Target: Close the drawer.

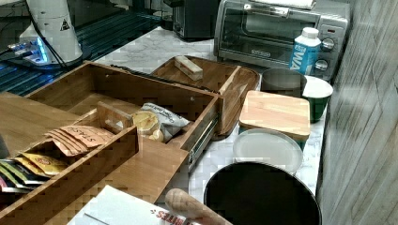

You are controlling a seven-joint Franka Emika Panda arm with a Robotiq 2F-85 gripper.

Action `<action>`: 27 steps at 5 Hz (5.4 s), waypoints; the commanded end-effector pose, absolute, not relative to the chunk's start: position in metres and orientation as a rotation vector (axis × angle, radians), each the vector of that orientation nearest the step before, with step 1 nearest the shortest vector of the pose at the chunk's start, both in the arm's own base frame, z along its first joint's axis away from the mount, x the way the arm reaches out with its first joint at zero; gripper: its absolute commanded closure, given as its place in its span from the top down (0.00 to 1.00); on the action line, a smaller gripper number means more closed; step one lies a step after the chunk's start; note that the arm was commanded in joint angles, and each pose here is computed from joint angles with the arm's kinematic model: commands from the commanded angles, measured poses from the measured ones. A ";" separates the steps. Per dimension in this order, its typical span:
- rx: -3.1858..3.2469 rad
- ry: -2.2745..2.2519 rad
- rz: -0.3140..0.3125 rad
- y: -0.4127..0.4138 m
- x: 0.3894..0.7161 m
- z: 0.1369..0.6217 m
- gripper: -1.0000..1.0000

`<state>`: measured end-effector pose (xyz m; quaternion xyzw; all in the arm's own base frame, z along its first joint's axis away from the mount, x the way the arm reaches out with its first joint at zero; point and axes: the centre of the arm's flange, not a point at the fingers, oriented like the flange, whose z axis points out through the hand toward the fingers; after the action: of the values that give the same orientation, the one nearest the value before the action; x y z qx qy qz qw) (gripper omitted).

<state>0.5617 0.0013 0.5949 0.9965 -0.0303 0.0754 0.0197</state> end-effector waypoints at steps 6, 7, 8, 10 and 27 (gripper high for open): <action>2.973 -0.089 -0.039 -0.003 0.548 0.330 0.00; 2.991 -0.079 -0.037 -0.019 0.529 0.297 0.00; 2.998 -0.084 -0.051 -0.036 0.515 0.274 0.00; 3.030 -0.074 -0.011 -0.081 0.503 0.265 0.00; 2.864 0.024 0.448 -0.424 0.474 0.382 0.00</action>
<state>0.4841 -0.3118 0.2663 0.9957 0.0780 0.0497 -0.0101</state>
